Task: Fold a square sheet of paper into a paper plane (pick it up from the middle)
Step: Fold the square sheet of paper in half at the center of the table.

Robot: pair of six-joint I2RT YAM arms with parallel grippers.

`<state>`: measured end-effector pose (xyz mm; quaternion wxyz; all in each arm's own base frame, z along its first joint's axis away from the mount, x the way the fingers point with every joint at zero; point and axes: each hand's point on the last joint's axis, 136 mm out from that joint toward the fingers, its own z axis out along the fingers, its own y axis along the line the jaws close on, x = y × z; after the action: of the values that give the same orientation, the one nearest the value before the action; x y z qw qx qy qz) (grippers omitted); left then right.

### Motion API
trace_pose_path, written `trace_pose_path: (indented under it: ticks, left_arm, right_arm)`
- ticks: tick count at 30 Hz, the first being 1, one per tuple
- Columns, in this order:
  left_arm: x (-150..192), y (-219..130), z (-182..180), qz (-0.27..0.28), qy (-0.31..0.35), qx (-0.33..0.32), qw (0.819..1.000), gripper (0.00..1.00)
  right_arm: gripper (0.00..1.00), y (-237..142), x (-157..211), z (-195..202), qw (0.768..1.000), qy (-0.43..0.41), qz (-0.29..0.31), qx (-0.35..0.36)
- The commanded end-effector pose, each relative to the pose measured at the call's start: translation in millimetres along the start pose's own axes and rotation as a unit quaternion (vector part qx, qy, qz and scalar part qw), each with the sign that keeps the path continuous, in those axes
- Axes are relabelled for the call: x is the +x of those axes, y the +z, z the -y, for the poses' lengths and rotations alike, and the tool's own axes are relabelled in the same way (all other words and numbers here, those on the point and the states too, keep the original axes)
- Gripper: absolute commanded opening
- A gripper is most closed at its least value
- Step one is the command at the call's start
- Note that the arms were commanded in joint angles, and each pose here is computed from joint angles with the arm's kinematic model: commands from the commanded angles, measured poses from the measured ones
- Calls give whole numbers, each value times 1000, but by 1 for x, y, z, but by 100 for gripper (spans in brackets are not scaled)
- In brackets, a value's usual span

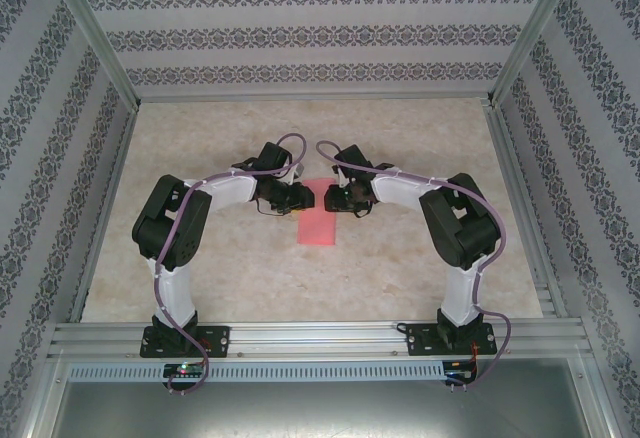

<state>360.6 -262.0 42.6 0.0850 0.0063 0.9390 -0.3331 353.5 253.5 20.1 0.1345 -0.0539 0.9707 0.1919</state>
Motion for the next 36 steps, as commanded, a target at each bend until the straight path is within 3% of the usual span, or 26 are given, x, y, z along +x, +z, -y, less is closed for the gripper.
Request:
trace_pose_path:
  ticks: [1,36]
  left_arm:
    - [1,-4,6,-3,18,-8,1000,35]
    - [4,-33,-15,24,1,-46,999,33]
  right_arm:
    - [36,10,8,-1,1000,-8,-17,13]
    - [40,19,11,-4,999,19,-17,31]
